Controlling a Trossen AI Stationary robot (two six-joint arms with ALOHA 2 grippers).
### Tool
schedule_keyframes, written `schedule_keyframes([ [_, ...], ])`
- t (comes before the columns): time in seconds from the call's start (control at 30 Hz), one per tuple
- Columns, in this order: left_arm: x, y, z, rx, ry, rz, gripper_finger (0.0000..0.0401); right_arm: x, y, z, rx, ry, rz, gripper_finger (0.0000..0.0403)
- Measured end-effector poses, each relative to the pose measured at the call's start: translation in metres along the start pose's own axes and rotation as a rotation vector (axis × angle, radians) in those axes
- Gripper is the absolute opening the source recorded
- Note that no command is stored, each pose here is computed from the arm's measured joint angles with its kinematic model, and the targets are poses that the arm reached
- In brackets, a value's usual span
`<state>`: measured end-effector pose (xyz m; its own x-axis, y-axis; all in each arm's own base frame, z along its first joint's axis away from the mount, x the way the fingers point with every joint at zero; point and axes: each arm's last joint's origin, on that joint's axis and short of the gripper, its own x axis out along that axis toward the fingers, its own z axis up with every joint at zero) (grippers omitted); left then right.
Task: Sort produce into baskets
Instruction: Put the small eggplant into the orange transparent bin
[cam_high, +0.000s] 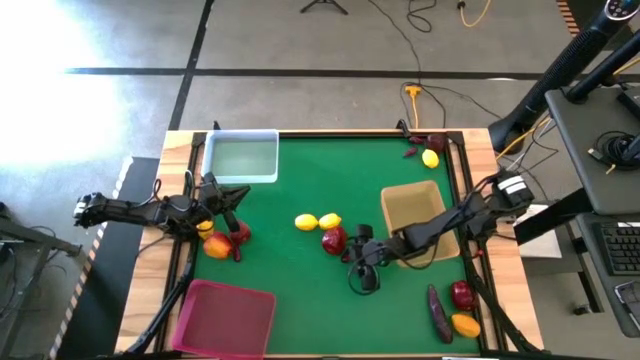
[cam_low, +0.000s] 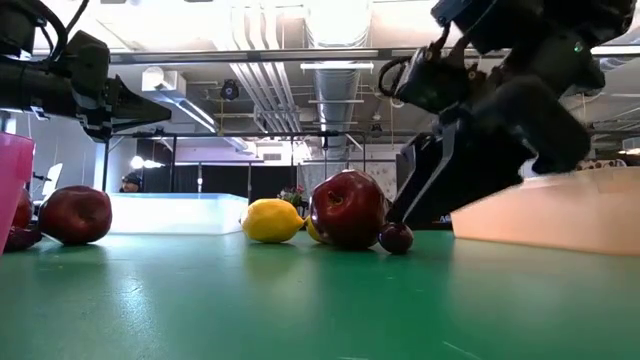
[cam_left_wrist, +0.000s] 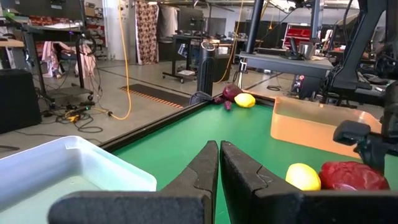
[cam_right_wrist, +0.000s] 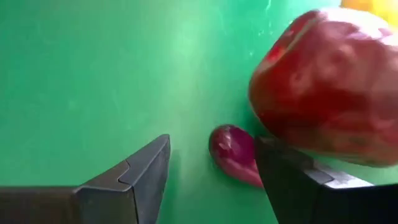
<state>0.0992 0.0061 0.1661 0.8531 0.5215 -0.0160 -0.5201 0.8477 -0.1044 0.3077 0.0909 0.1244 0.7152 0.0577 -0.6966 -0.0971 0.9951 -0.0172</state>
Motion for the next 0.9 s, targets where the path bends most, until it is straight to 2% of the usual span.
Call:
schedule_keyframes([
  [0.4,0.0,0.0,0.0,-0.001,-0.002,0.0,0.0001,0.015,-0.007,-0.01,-0.005,0.071,-0.02,0.0224],
  [0.63,0.0,0.0,0.0,-0.002,-0.003,0.0,0.0001,-0.006,-0.009,-0.002,0.05,0.087,-0.025,0.0222],
  [0.8,0.0,0.0,0.0,-0.003,-0.003,0.0,0.0001,-0.029,-0.011,-0.002,0.09,0.169,-0.04,0.0233],
  [0.9,0.0,0.0,0.0,-0.002,-0.003,0.0,0.0001,-0.038,-0.011,0.002,0.079,0.158,-0.002,0.0241],
])
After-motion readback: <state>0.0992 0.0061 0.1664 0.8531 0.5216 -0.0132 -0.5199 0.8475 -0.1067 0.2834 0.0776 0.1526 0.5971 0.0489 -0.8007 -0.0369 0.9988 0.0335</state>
